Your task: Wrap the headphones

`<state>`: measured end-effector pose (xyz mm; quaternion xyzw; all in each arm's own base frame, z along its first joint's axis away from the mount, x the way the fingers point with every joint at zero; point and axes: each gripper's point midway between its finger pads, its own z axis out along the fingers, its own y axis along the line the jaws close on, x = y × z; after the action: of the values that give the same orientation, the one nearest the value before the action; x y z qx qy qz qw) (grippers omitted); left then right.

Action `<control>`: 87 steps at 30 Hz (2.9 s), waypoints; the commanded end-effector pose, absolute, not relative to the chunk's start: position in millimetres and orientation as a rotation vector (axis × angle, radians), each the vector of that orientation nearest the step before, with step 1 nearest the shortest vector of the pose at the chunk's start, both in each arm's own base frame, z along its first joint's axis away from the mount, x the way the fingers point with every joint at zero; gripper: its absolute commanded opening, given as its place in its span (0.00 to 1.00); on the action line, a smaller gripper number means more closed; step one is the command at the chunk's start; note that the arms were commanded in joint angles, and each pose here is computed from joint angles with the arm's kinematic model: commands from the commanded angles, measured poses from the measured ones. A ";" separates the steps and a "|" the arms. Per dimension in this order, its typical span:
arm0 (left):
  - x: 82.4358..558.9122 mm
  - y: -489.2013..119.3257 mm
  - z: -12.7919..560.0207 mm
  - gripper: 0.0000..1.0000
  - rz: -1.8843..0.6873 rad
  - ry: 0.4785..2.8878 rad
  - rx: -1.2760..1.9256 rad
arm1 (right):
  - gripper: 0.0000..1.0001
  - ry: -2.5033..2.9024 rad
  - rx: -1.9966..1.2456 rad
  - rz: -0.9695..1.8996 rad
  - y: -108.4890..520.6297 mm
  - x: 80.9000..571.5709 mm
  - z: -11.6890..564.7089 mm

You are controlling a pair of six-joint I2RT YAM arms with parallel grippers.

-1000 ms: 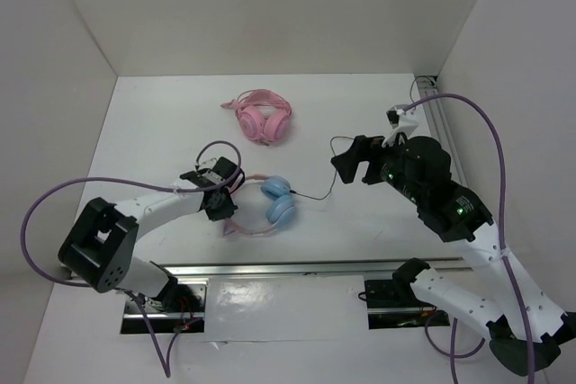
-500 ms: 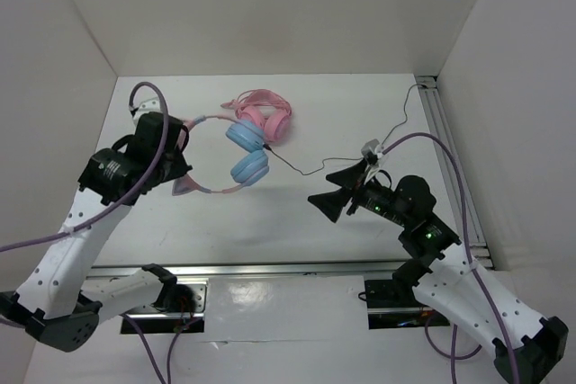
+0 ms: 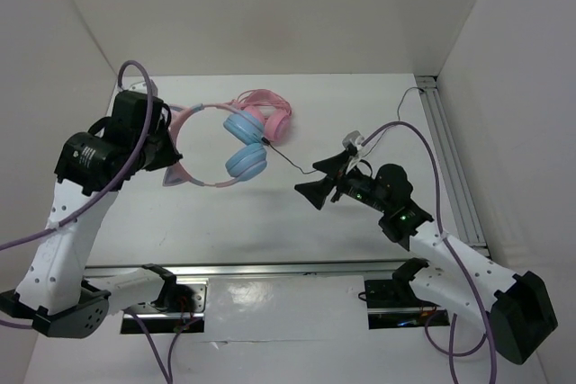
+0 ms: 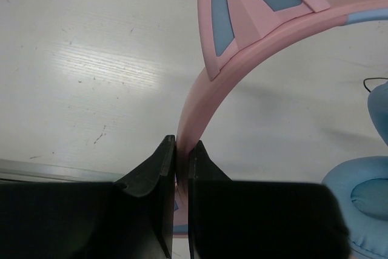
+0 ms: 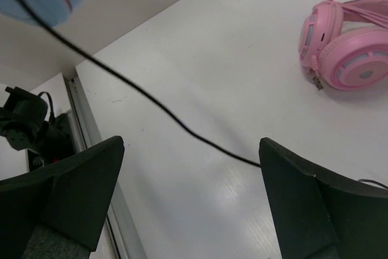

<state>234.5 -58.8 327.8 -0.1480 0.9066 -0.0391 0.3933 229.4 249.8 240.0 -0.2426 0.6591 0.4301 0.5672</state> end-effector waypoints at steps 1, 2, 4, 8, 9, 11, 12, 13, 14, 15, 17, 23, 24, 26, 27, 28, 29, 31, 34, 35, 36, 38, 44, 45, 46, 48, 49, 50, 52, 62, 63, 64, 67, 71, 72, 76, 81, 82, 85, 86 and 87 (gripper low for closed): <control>233.9 -69.8 353.4 0.00 -0.249 2.226 -0.364 | 0.99 1.423 -0.539 0.954 250.1 245.8 263.4; 229.5 -71.9 356.6 0.00 -0.278 2.219 -0.355 | 0.99 1.444 -0.531 0.945 251.7 251.4 256.4; 227.5 -70.5 358.5 0.00 -0.289 2.212 -0.361 | 0.97 1.430 -0.522 0.940 253.9 257.5 256.8; 224.4 -66.1 369.4 0.00 -0.299 2.188 -0.377 | 0.93 1.455 -0.523 0.938 261.8 269.4 244.0; 224.1 -66.0 373.9 0.00 -0.305 2.175 -0.377 | 0.86 1.467 -0.536 0.947 266.2 271.9 236.1; 224.4 -63.5 378.5 0.00 -0.306 2.159 -0.388 | 0.73 1.495 -0.566 0.982 274.0 271.3 222.5; 223.2 -60.8 380.0 0.00 -0.293 2.155 -0.394 | 0.66 1.492 -0.586 0.999 277.2 269.5 220.4; 223.2 -58.6 385.5 0.00 -0.296 2.137 -0.403 | 0.58 1.474 -0.605 1.041 282.1 265.1 222.4; 223.2 -58.6 385.6 0.00 -0.296 2.137 -0.404 | 0.58 1.486 -0.606 1.055 286.5 264.7 217.1; 222.7 -58.4 390.6 0.00 -0.303 2.122 -0.403 | 0.56 1.493 -0.607 1.070 287.4 262.9 212.7; 224.6 -59.2 392.2 0.00 -0.313 2.123 -0.406 | 0.56 1.462 -0.597 1.081 287.8 262.6 216.9; 225.7 -61.3 393.9 0.00 -0.327 2.117 -0.401 | 0.10 1.500 -0.553 1.057 286.0 271.4 208.0; 227.8 -58.8 395.7 0.00 -0.314 2.103 -0.409 | 0.06 1.505 -0.542 1.048 284.3 272.2 208.7; 235.4 -45.7 390.1 0.00 -0.223 2.083 -0.454 | 0.00 1.532 -0.521 1.029 280.6 269.4 209.8; 237.5 -37.9 392.3 0.00 -0.187 2.047 -0.478 | 0.00 1.518 -0.492 1.009 278.5 266.0 220.5; 241.1 -31.3 388.8 0.00 -0.140 2.038 -0.500 | 0.00 1.518 -0.476 0.978 275.9 266.4 226.5; 246.2 -20.3 377.6 0.00 -0.054 2.037 -0.533 | 0.00 1.602 -0.465 0.933 271.0 263.3 210.9; 249.0 -8.8 371.1 0.00 0.022 2.014 -0.566 | 0.00 1.624 -0.376 0.795 255.5 270.1 217.7; 259.1 7.9 351.1 0.00 0.188 2.018 -0.561 | 0.00 1.660 -0.265 0.623 233.2 261.7 230.1; 267.1 7.9 339.1 0.00 0.224 2.036 -0.533 | 0.00 1.685 -0.283 0.581 229.6 250.5 229.5; 270.6 6.1 334.2 0.00 0.234 2.051 -0.488 | 0.00 1.687 -0.273 0.545 224.8 248.0 234.3; 278.1 -9.8 311.4 0.00 0.256 2.145 -0.345 | 0.00 1.678 -0.265 0.482 216.5 238.9 251.6; 281.7 -132.9 270.4 0.00 -0.169 2.294 0.317 | 0.00 1.643 -0.343 0.406 212.2 224.0 285.9; 263.4 -174.3 268.0 0.00 -0.367 2.297 0.493 | 0.00 1.661 -0.359 0.390 210.0 222.8 283.3; 255.2 -191.9 267.5 0.00 -0.432 2.291 0.585 | 0.00 1.660 -0.358 0.372 207.3 223.7 285.3; 242.5 -215.3 255.7 0.00 -0.443 2.302 0.752 | 0.00 1.662 -0.347 0.359 204.2 224.6 287.8; 224.6 -235.1 254.0 0.00 -0.471 2.282 0.869 | 0.00 1.662 -0.339 0.350 202.5 225.4 288.0; 216.3 -240.5 249.2 0.00 -0.457 2.279 0.936 | 0.00 1.661 -0.346 0.357 204.6 223.6 288.0; 191.2 -258.4 248.0 0.00 -0.505 2.244 1.068 | 0.00 1.667 -0.335 0.333 200.7 224.9 286.4; 154.7 -257.5 281.7 0.00 -0.614 2.085 1.151 | 0.00 1.695 -0.334 0.275 204.4 232.9 271.8; 152.0 -256.9 290.1 0.00 -0.636 2.060 1.146 | 0.00 1.696 -0.343 0.285 208.3 233.1 270.8; 151.9 -256.9 290.2 0.00 -0.636 2.060 1.146 | 0.00 1.701 -0.349 0.279 209.6 233.7 268.3; 154.8 -254.1 305.0 0.00 -0.631 2.016 1.112 | 0.00 1.699 -0.359 0.315 217.7 233.1 265.0; 141.1 -262.5 344.2 0.00 -0.788 1.861 1.087 | 0.00 1.658 -0.446 0.431 239.2 226.8 263.3; 138.9 -260.1 355.5 0.00 -0.809 1.825 1.060 | 0.00 1.651 -0.488 0.463 244.7 225.0 258.4; 146.1 -258.7 390.4 0.00 -0.856 1.757 0.884 | 0.08 1.549 -0.642 0.679 278.8 210.4 260.0; 175.0 -243.9 411.8 0.00 -0.768 1.748 0.614 | 0.16 1.425 -0.755 0.917 314.8 199.5 257.2; 175.0 -241.5 414.1 0.00 -0.779 1.742 0.581 | 0.38 1.437 -0.741 0.927 318.7 209.5 251.1; 175.9 -238.2 422.2 0.00 -0.796 1.728 0.527 | 0.52 1.417 -0.708 0.985 338.6 225.7 246.3; 177.5 -237.0 422.3 0.00 -0.791 1.732 0.509 | 0.53 1.417 -0.708 0.985 344.5 230.6 245.1; 176.1 -235.5 424.7 0.00 -0.798 1.735 0.501 | 0.53 1.413 -0.699 0.995 350.9 235.3 246.9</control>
<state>174.8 -229.2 354.3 0.2844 0.7871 -0.2558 0.4840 234.1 327.4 212.9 -0.3021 0.6672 0.3700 0.5715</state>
